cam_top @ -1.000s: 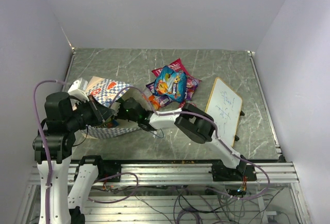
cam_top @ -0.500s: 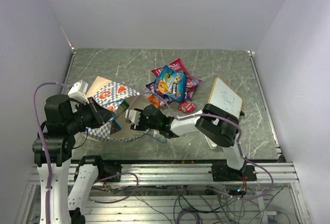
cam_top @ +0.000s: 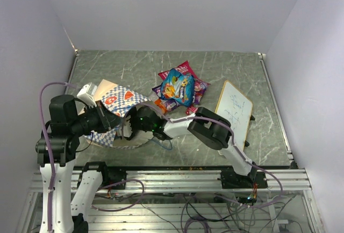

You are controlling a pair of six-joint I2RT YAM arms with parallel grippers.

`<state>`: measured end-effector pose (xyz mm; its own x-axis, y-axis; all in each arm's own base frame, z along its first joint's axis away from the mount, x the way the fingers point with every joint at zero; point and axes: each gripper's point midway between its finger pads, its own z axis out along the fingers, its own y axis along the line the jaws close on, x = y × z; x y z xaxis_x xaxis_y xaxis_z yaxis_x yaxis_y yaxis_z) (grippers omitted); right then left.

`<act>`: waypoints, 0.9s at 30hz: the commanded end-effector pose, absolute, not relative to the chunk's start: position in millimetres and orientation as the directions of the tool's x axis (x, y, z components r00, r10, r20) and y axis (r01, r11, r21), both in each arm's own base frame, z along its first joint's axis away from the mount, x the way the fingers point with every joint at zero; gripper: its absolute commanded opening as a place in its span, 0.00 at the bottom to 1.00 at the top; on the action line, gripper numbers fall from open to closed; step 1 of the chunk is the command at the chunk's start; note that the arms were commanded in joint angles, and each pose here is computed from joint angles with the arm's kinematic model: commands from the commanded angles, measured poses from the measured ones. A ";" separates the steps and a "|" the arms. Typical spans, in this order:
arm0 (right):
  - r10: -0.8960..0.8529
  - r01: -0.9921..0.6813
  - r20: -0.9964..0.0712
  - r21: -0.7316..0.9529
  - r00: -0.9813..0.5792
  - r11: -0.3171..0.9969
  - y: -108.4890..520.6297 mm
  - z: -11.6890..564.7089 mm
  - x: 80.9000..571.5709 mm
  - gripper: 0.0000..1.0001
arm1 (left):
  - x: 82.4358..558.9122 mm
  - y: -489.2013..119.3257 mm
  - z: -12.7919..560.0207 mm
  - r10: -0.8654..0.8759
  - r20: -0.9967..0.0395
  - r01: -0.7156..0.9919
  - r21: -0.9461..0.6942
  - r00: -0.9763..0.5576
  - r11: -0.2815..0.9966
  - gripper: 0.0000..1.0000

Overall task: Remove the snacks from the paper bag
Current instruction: Take out the snack from the paper bag.

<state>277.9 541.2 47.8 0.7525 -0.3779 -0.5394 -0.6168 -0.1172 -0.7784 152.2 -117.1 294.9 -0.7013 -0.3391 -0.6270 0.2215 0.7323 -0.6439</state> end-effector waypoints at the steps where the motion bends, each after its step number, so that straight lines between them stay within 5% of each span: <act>1: -0.347 -0.500 -0.406 -0.829 0.845 -0.250 558.6 13.4 273.9 0.74 | 144.1 -124.9 303.9 -0.296 -0.632 0.282 -0.650 -0.716 0.706 0.07; 7: -0.402 -0.392 -0.305 -0.908 0.863 -0.151 584.4 23.1 309.0 0.68 | 141.7 -125.1 303.5 -0.277 -0.623 0.283 -0.647 -0.732 0.708 0.07; 11: -0.429 -0.336 -0.255 -0.933 0.867 -0.125 591.5 27.3 329.2 0.52 | 139.6 -121.6 302.8 -0.274 -0.620 0.265 -0.634 -0.735 0.726 0.07; 15: -0.399 -0.314 -0.249 -0.944 0.882 -0.105 598.1 42.4 330.4 0.28 | 138.8 -117.8 304.0 -0.284 -0.623 0.244 -0.624 -0.729 0.743 0.07; 24: -0.363 -0.317 -0.292 -0.948 0.885 -0.009 590.0 103.3 321.3 0.01 | 147.9 -94.1 307.8 -0.350 -0.664 0.129 -0.560 -0.660 0.819 0.07; 27: -0.334 -0.355 -0.342 -0.935 0.878 0.023 580.8 126.0 310.1 0.00 | 155.0 -84.2 313.5 -0.382 -0.690 0.086 -0.540 -0.615 0.837 0.07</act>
